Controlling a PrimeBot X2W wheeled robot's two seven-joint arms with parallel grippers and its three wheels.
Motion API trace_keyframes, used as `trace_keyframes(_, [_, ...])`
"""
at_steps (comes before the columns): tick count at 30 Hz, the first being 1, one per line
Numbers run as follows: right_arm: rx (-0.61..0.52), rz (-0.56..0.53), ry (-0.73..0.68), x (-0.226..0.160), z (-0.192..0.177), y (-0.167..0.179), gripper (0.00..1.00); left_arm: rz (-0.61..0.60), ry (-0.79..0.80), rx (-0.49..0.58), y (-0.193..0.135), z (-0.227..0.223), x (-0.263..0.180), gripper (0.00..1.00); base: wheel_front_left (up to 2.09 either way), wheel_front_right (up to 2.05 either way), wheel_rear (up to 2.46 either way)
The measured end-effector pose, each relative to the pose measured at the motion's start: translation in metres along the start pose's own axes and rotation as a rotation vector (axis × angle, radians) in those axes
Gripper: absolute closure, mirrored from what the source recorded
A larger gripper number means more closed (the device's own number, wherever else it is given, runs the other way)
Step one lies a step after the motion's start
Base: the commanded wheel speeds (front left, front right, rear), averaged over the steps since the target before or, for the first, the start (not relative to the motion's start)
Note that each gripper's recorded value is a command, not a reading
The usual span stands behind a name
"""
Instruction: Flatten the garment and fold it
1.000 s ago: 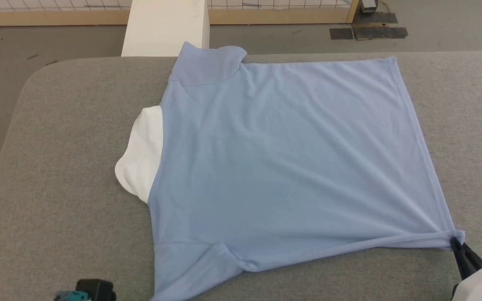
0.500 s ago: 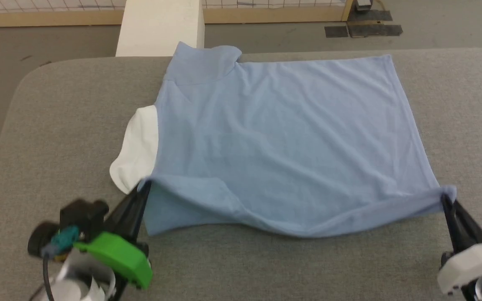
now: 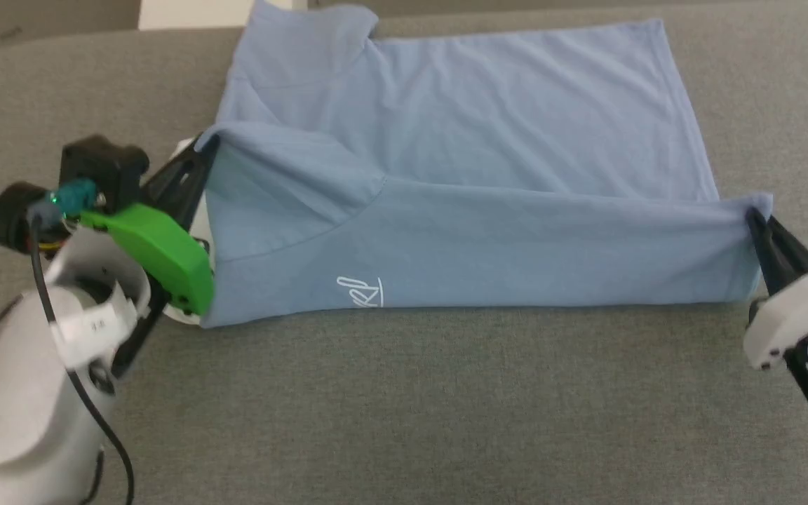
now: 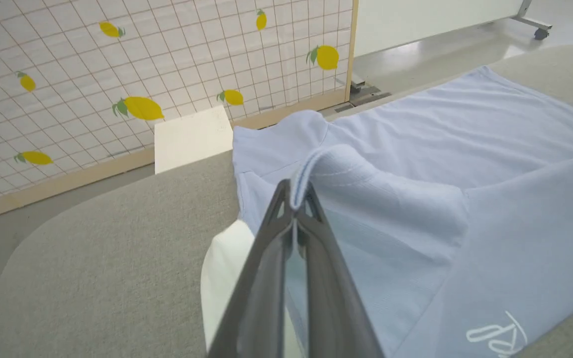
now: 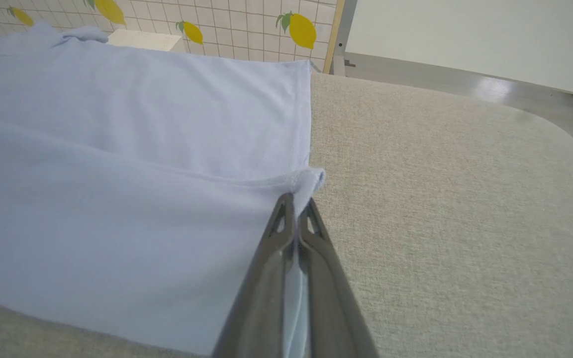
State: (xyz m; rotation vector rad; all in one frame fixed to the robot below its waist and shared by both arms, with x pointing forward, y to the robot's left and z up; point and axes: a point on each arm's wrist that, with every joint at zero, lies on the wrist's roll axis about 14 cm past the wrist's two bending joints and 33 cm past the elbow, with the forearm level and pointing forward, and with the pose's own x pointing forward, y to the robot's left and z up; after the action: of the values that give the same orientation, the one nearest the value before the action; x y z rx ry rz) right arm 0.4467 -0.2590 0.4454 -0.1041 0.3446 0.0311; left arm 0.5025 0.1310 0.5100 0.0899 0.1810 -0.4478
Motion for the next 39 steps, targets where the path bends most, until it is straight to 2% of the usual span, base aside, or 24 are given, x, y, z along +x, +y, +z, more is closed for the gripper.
trace_keyframes(6, [0.027, 0.038, 0.114, 0.033, -0.015, 0.005, 1.00, 0.028, 0.238, -0.052, 0.023, -0.060, 0.023, 1.00, 0.00, 0.00, 0.00])
trace_keyframes(11, [0.062, 0.061, 0.280, 0.047, -0.045, 0.009, 1.00, 0.016, 0.479, -0.156, 0.021, -0.122, 0.020, 1.00, 0.00, 0.00, 0.00])
trace_keyframes(16, [0.104, 0.069, 0.400, 0.053, -0.055, 0.007, 1.00, 0.015, 0.572, -0.259, 0.017, -0.138, 0.016, 1.00, 0.00, 0.00, 0.00])
trace_keyframes(17, [0.115, 0.069, 0.408, 0.053, -0.055, 0.006, 1.00, 0.021, 0.556, -0.267, 0.017, -0.134, 0.017, 0.48, 0.00, 0.00, 0.00])
trace_keyframes(18, [0.120, 0.067, 0.409, 0.052, -0.054, 0.006, 0.91, 0.034, 0.527, -0.273, 0.018, -0.129, 0.018, 0.48, 0.00, 0.00, 0.00])
trace_keyframes(19, [0.124, 0.065, 0.403, 0.052, -0.051, 0.005, 0.42, 0.049, 0.492, -0.272, 0.019, -0.125, 0.018, 0.00, 0.00, 0.00, 0.00])
trace_keyframes(20, [0.134, 0.061, 0.391, 0.052, -0.047, 0.005, 0.07, 0.064, 0.455, -0.263, 0.020, -0.121, 0.016, 0.00, 0.00, 0.00, 0.00])
trace_keyframes(21, [0.147, 0.055, 0.372, 0.050, -0.044, 0.004, 0.00, 0.085, 0.408, -0.245, 0.022, -0.115, 0.015, 0.00, 0.00, 0.00, 0.00])
trace_keyframes(27, [0.202, 0.027, 0.171, 0.029, -0.018, 0.003, 0.00, 0.252, 0.017, -0.213, 0.037, -0.056, -0.002, 0.00, 0.00, 0.00, 0.00])
trace_keyframes(31, [0.218, 0.018, 0.009, 0.006, 0.003, 0.010, 0.00, 0.319, -0.121, -0.218, 0.028, -0.041, -0.031, 0.00, 0.00, 0.00, 0.00])
trace_keyframes(35, [0.240, 0.001, -0.111, -0.017, 0.015, 0.016, 0.00, 0.370, -0.182, -0.228, 0.019, -0.036, -0.054, 0.00, 0.00, 0.00, 0.00])
trace_keyframes(39, [0.282, -0.031, -0.214, -0.038, 0.025, 0.021, 0.00, 0.375, -0.145, -0.236, 0.003, -0.048, -0.067, 0.00, 0.00, 0.00, 0.00])
